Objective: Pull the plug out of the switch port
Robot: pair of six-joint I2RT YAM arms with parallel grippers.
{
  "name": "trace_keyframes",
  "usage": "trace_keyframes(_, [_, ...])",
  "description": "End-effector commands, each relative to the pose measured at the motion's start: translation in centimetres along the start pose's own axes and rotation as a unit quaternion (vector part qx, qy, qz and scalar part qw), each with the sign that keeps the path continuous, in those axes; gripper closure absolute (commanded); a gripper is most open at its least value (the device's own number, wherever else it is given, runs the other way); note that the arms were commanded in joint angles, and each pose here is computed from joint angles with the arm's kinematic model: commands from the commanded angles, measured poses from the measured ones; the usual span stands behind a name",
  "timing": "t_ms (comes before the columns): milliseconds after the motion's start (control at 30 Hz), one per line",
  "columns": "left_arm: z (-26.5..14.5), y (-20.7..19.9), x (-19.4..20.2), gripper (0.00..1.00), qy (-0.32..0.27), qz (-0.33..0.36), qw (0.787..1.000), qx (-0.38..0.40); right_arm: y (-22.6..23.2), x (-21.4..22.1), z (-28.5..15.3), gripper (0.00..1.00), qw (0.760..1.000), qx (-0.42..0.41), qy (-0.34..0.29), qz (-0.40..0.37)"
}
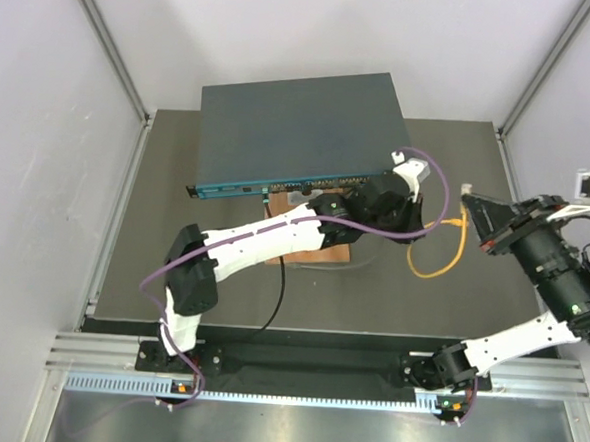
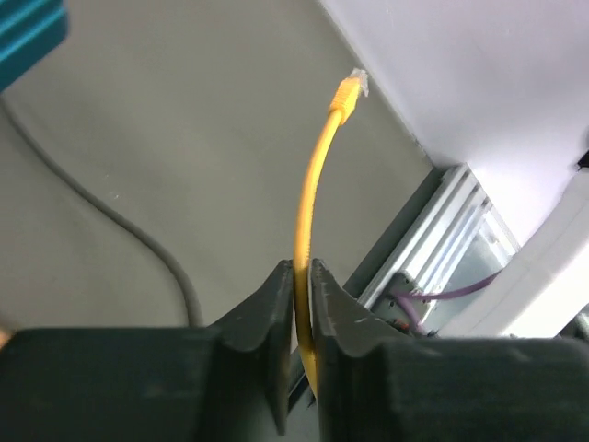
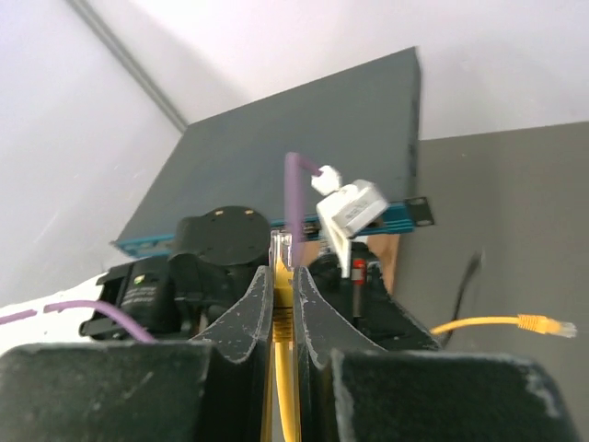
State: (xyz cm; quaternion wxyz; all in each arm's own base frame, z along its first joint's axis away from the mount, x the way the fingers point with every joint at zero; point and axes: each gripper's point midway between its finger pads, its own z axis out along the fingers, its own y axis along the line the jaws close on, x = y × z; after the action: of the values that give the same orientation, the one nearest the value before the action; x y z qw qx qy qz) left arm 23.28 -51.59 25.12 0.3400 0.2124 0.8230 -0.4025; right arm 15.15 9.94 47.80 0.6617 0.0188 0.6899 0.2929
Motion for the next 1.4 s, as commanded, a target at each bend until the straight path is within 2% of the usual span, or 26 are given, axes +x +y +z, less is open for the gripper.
trace_keyframes(0, [2.2,-1.5,-1.8,0.80,-0.019,-0.015,0.999,0.042,-4.6,1.8,-0.4,1.00,0.997,0.072,0.007,-0.008])
trace_keyframes(67, [2.9,-0.9,-1.6,0.72,-0.014,-0.011,0.999,0.026,-5.0,2.3,-0.5,1.00,0.996,0.082,0.010,-0.016])
trace_keyframes(133, [2.9,0.0,-2.2,0.49,-0.028,-0.007,1.000,0.004,-4.5,3.5,-0.5,1.00,0.995,0.091,0.012,-0.046])
trace_keyframes(433, [-1.2,-0.6,-2.8,0.32,-0.045,0.016,0.999,-0.001,-4.9,6.7,-0.6,1.00,0.993,0.103,0.010,-0.059])
trace_keyframes(667, [-8.7,-2.9,-2.0,0.32,-0.071,0.039,0.997,0.008,-5.4,9.3,-0.4,1.00,0.989,0.132,-0.002,-0.068])
trace_keyframes(833, [-13.6,-1.4,-0.7,0.35,-0.081,0.038,0.995,-0.034,-4.5,10.4,0.3,1.00,0.981,0.160,-0.015,-0.105])
trace_keyframes(1067, [-22.2,-2.0,-1.2,0.34,-0.150,0.012,0.988,0.032,-5.0,11.2,1.7,1.00,0.968,0.205,-0.035,-0.138])
trace_keyframes(1133, [-23.4,-2.4,-1.7,0.32,-0.162,0.009,0.986,0.047,-5.2,11.6,2.5,1.00,0.972,0.206,-0.048,-0.105])
trace_keyframes(1167, [-23.9,-2.8,-1.9,0.32,-0.166,0.015,0.984,0.058,-4.9,13.2,3.1,1.00,0.972,0.179,-0.024,-0.152])
trace_keyframes(1200, [-23.9,-3.1,-1.8,0.31,-0.163,0.018,0.984,0.065,-5.5,12.9,3.8,1.00,0.973,0.199,-0.032,-0.113])
trace_keyframes(1233, [-24.0,-4.0,-1.7,0.31,-0.154,0.023,0.984,0.085,-5.2,14.3,4.6,1.00,0.977,0.181,-0.004,-0.117])
trace_keyframes(1300, [-23.5,-4.9,-1.5,0.32,-0.146,0.027,0.983,0.107,-8.0,16.0,6.1,1.00,0.963,0.238,0.027,-0.127])
trace_keyframes(1367, [-23.7,-6.0,-1.6,0.32,-0.152,0.021,0.978,0.140,-8.8,18.1,6.9,1.00,0.959,0.245,0.062,-0.126])
